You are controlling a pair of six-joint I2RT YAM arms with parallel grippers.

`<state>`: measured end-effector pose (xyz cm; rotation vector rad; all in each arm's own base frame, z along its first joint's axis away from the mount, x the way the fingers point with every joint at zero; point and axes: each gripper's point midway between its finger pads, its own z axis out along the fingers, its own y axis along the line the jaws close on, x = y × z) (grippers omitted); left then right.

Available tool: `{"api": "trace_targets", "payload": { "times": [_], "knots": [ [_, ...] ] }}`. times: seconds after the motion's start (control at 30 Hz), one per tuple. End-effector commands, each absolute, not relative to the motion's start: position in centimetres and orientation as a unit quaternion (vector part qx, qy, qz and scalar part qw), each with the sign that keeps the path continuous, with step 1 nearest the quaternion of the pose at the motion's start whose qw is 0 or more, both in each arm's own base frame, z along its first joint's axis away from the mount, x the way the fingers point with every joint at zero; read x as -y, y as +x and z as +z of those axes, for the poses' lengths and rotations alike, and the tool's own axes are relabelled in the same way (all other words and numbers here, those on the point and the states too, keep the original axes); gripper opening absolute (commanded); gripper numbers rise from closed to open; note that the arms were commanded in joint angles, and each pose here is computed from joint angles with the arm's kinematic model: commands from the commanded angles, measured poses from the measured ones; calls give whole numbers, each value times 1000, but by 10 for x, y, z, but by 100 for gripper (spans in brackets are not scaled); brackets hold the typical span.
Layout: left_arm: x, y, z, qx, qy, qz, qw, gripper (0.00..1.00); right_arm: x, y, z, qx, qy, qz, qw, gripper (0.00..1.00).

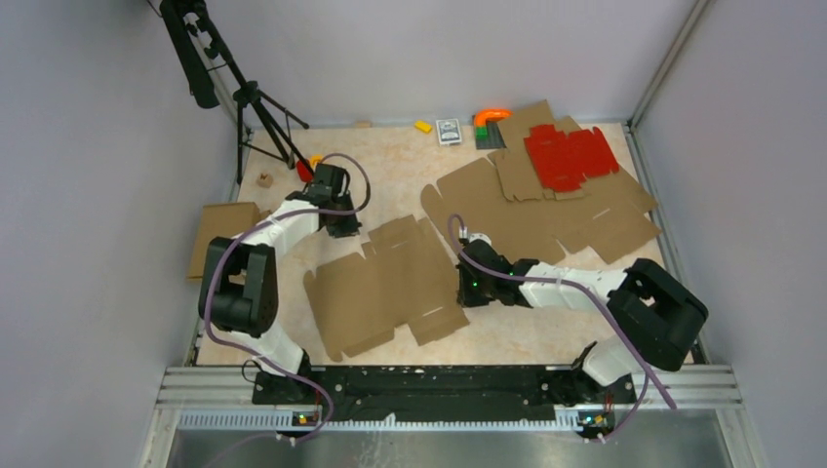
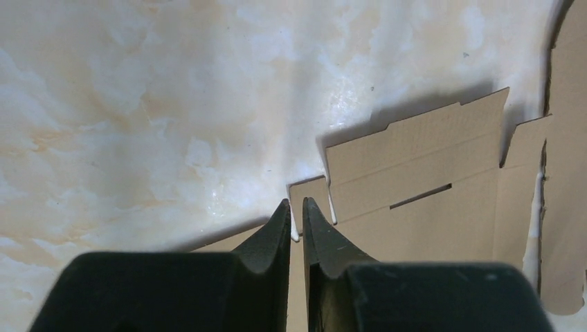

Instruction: Fold the paper box

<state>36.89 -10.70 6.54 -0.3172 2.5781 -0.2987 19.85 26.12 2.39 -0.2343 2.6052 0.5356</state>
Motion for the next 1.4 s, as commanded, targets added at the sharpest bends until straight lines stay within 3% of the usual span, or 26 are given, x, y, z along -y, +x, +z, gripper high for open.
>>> {"api": "trace_targets", "payload": {
  "times": [0.0, 0.23, 0.53, 0.87, 1.37],
  "knots": [
    [109, 386, 70, -948, -112, -119, 273, 12, -270, 211, 28, -945, -88, 199, 245, 0],
    [137, 384, 75, -944, -71, -187, 262, 12, -265, 223, 51, -939, -89, 183, 276, 0],
    [215, 337, 94, -927, 55, -257, 268, 8, -262, 232, 61, -938, -95, 164, 291, 0],
    [221, 312, 35, -962, 74, -213, 155, 3, -265, 243, 62, -936, -103, 152, 299, 0],
    [220, 304, 14, -972, 101, -182, 113, 1, -263, 262, 50, -938, -111, 126, 304, 0]
  ]
}}
